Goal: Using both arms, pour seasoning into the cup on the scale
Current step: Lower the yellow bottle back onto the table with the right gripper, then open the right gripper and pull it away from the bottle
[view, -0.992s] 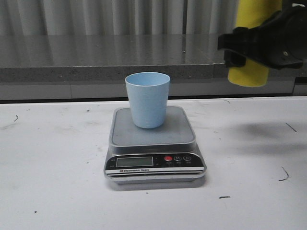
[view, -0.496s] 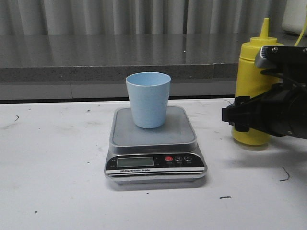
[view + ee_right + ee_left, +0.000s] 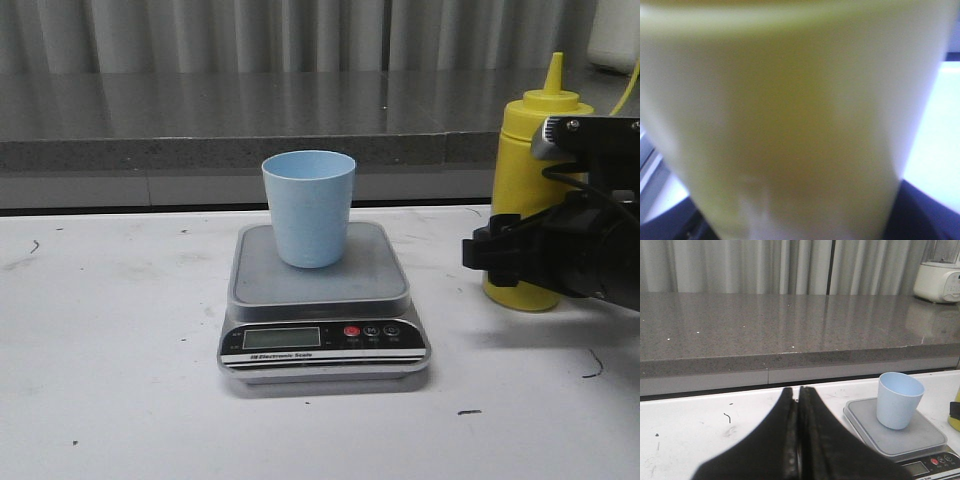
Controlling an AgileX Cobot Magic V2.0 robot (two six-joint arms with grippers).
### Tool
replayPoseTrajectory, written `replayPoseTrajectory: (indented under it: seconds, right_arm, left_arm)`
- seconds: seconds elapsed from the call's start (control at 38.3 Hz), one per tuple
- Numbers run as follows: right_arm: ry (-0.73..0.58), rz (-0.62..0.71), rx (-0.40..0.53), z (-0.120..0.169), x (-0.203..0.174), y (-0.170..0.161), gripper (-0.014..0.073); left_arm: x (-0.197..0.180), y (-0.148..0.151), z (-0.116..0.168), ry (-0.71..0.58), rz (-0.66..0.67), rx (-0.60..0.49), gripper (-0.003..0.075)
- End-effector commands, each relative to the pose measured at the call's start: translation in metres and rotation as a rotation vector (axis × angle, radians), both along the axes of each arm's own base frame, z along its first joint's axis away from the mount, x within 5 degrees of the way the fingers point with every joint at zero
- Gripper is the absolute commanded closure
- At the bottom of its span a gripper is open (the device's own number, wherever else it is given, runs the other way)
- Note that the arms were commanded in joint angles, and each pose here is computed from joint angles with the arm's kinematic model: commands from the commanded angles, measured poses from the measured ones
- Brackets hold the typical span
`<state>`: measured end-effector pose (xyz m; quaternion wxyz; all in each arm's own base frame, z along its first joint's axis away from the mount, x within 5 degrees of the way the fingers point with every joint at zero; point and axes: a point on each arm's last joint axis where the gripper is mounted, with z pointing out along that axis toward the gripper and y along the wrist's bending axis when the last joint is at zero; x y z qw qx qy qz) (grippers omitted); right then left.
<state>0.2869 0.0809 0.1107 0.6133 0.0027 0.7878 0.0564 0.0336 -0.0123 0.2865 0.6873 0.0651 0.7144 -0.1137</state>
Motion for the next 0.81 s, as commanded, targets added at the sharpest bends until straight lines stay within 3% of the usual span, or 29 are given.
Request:
replayPoseTrajectory:
  seconds: [0.0,0.08,0.34,0.63,0.7,0.78]
  right_arm:
    - [-0.194,0.011,0.024,0.027,0.004,0.002,0.0080]
    - [-0.200,0.012,0.024,0.027,0.004,0.002,-0.0072]
    - [-0.205,0.035,0.018,0.029,-0.004,0.001,-0.0048]
    - [-0.127,0.082,-0.014,0.031,-0.062,-0.016,-0.0047]
    - [-0.124,0.082,-0.015,0.034,-0.074,-0.021,-0.0003]
    - [-0.135,0.082,-0.011,0.039,-0.084,-0.024,0.0120]
  left_arm:
    - [-0.001,0.001,0.014,-0.077,0.006,-0.040,0.0740]
    - [-0.001,0.001,0.014,-0.077,0.006,-0.040,0.0740]
    - [-0.001,0.001,0.014,-0.077,0.006,-0.040,0.0740]
    - [-0.001,0.001,0.014,-0.077,0.006,-0.040,0.0740]
    - [-0.001,0.001,0.014,-0.077,0.006,-0.040,0.0740]
    - [-0.001,0.001,0.014,-0.077,0.006,-0.040,0.0740]
